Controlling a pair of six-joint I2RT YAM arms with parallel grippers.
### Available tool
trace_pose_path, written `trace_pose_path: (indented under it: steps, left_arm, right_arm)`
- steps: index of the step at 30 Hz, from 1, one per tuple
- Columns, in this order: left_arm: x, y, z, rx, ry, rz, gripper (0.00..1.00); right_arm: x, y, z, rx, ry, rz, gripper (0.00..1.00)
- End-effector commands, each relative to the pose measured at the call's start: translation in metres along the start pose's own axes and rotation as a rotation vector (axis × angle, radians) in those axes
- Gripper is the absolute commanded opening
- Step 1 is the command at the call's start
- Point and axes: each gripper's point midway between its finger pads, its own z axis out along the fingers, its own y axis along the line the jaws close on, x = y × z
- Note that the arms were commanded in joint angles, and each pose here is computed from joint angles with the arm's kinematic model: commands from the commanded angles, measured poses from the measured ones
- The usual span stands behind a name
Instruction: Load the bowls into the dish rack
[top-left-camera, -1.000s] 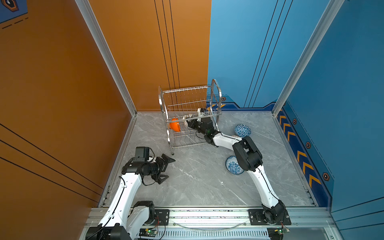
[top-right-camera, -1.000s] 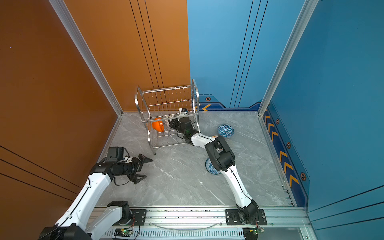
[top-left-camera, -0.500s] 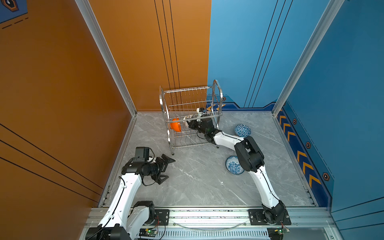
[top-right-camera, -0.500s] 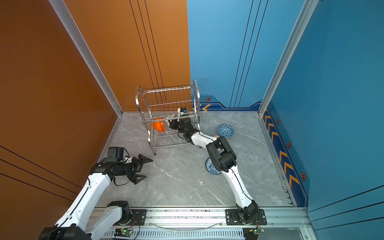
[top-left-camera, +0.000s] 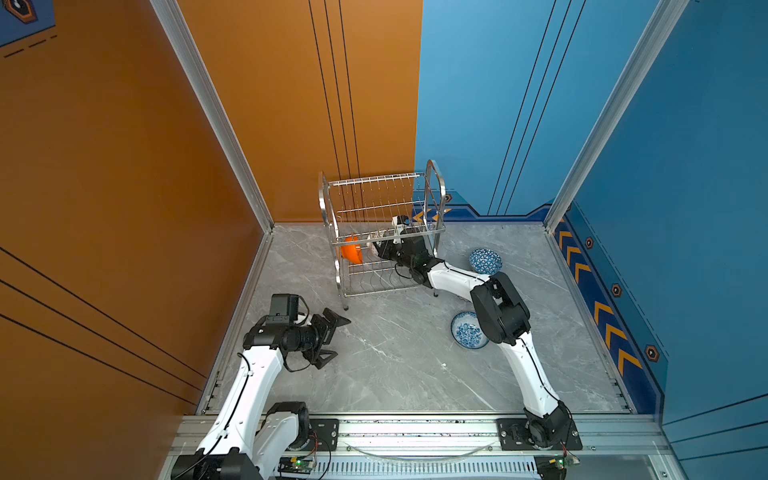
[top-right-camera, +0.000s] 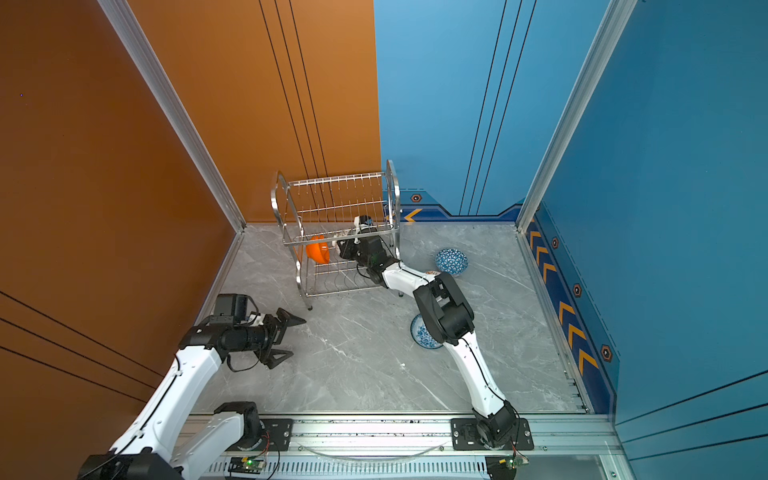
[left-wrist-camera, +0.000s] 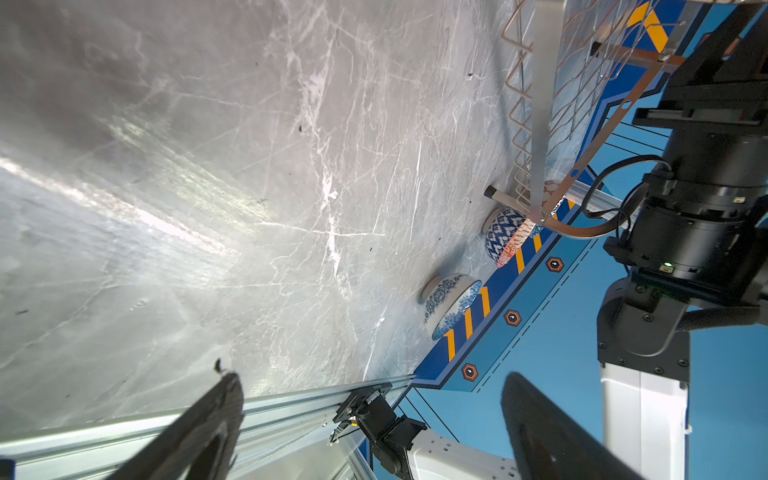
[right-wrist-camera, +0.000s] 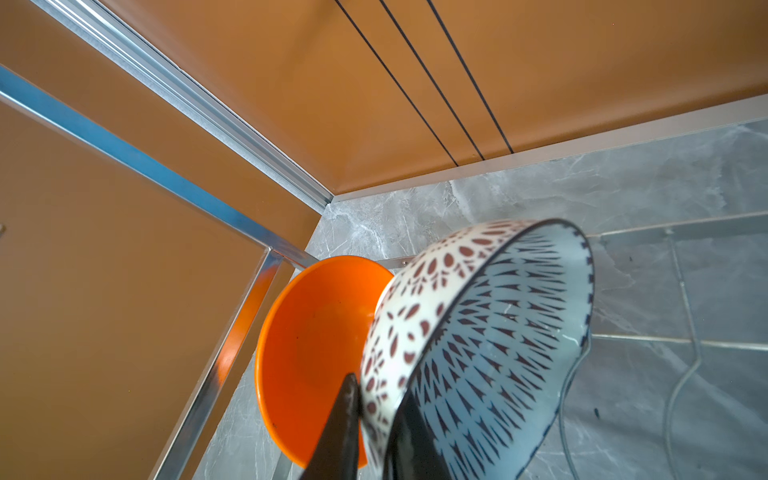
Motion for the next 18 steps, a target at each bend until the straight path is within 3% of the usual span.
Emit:
trace_pose_path:
  steps: [1,18]
  left_arm:
    - [0.0021,0.0045,-0.0022,-0.014,0.003,0.004,0.98]
    - [0.0013,0.0042,-0.0019,-0.02,0.003,0.004,0.98]
  right_arm:
    - [0.0132,-0.0377,-0.0068,0.146,0.056,0.0,0.16]
    - [0.0135,-0.0399,-0.0106,0.172,0.076,-0.048,0.24]
